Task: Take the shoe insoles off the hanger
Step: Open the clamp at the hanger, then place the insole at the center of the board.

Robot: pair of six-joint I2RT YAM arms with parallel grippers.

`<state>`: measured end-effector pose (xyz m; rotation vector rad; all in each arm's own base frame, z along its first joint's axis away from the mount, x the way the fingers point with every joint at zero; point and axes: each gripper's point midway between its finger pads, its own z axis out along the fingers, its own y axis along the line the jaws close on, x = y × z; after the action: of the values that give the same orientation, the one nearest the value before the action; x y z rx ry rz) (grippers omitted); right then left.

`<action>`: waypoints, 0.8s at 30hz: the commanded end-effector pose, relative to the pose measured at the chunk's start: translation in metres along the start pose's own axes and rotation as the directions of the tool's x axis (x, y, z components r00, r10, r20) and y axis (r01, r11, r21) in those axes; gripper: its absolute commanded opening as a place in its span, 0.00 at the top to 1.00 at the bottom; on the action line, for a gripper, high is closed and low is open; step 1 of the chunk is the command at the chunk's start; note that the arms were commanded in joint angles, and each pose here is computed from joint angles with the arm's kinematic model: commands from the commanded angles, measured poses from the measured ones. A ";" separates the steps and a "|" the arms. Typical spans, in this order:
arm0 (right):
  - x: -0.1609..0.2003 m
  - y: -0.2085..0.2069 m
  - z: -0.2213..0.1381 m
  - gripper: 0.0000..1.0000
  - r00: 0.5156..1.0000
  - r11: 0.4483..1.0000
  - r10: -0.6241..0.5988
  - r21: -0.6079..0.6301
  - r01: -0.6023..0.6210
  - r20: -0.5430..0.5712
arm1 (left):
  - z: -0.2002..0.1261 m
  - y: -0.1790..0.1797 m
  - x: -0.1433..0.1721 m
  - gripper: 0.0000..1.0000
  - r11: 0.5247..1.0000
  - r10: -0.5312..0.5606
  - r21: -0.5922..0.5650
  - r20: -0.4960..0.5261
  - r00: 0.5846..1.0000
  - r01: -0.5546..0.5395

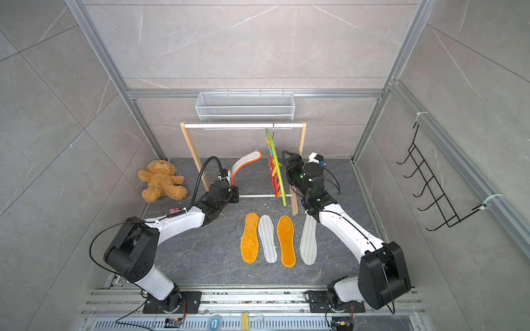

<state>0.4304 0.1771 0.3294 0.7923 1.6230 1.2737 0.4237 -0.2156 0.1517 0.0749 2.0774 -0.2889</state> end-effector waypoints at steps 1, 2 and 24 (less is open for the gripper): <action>0.005 -0.017 -0.015 0.17 0.998 0.996 -0.056 0.069 0.057 -0.018 | -0.016 0.001 -0.025 1.00 1.000 -0.009 0.002 0.075 0.997 0.009; 0.004 -0.017 -0.019 0.16 0.998 0.995 -0.068 0.074 0.069 -0.017 | -0.018 0.002 -0.024 1.00 1.000 -0.009 0.001 0.076 0.997 0.008; 0.025 0.085 -0.110 0.14 0.804 0.835 -0.550 -0.170 0.523 -0.225 | -0.098 0.005 -0.046 1.00 0.984 0.160 0.051 0.147 0.976 -0.169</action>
<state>0.3262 0.1529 0.4056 0.2636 1.7546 0.9952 0.3746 -0.1864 0.2189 0.1818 1.9541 -0.2680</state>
